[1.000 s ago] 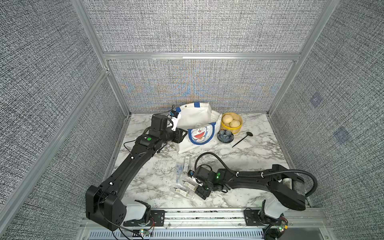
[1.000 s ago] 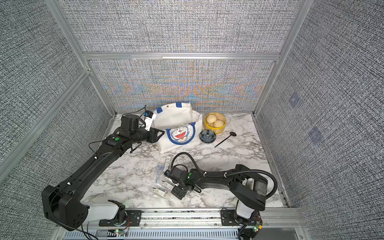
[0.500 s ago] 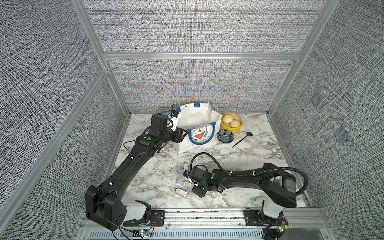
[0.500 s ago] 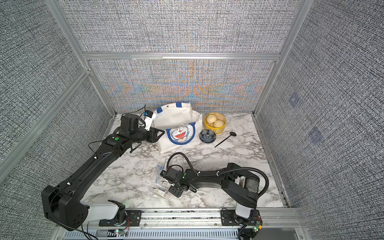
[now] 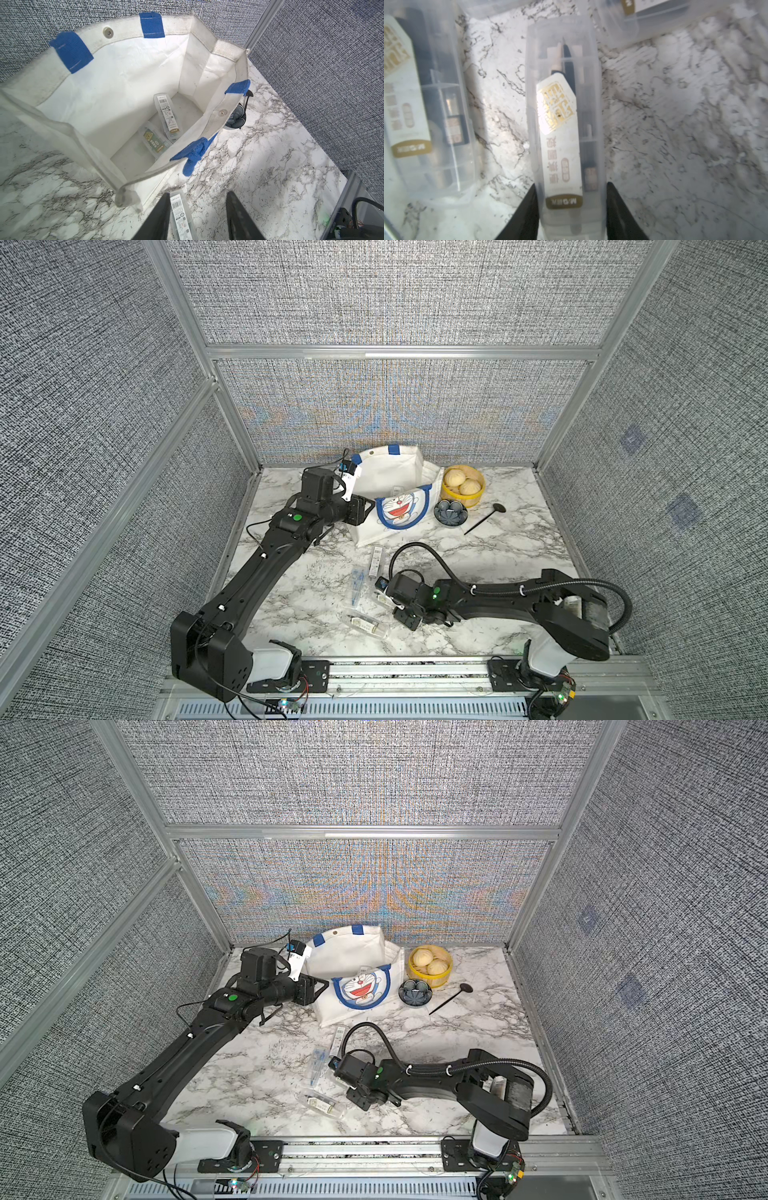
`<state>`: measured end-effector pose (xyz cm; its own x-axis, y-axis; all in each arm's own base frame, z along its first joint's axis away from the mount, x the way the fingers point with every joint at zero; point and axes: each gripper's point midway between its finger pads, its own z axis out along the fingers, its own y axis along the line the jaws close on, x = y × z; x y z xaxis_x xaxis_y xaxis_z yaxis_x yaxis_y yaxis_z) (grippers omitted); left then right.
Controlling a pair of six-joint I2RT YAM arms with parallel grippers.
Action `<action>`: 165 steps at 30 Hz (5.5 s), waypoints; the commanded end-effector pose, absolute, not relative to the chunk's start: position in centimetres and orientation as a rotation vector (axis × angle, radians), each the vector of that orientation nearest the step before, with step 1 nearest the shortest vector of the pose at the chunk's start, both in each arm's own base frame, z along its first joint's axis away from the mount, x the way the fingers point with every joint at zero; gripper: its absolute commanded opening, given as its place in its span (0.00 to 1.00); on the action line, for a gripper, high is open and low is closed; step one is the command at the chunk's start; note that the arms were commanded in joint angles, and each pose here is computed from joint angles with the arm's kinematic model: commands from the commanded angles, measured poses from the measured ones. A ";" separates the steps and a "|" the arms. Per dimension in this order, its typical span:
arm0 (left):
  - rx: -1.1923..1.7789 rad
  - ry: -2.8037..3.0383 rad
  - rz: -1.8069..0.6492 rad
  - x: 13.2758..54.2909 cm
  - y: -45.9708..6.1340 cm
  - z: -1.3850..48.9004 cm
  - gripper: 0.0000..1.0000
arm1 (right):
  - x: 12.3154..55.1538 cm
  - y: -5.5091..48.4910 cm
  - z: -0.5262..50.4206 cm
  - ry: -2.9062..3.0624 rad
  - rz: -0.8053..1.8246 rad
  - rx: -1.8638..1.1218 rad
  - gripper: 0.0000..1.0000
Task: Put the compass set into the canvas bag
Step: Pick up the compass set at the center of the board, then place the compass set in the canvas bag, then pick up the compass set at the center of the board.
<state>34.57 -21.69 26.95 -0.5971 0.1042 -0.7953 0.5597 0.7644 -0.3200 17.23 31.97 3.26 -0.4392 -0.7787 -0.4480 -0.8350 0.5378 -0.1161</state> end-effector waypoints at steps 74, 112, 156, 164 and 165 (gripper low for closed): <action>0.721 2.157 -1.015 33.5 -32.7 29.7 0.12 | 26.4 25.5 16.9 1.850 0.379 -0.683 0.89; 0.616 2.291 -0.514 52.1 -29.3 20.5 0.08 | 25.1 25.9 15.8 1.863 0.461 -0.709 0.88; 0.693 2.204 -0.649 46.2 -29.5 29.7 0.55 | 26.1 26.3 14.3 1.909 0.405 -0.711 0.88; 0.687 2.166 -0.671 41.4 -27.3 31.5 0.55 | 25.7 27.4 12.7 2.049 0.436 -0.765 0.88; 0.681 2.164 -0.666 40.8 -26.9 31.5 0.55 | 25.5 27.7 12.6 2.083 0.448 -0.766 0.88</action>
<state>41.49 -27.37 30.99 -0.5894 0.2672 -0.7624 0.6452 0.7235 -0.2453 26.16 27.51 13.46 -0.3745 -0.3464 -0.8601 -0.6659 0.7460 -0.0105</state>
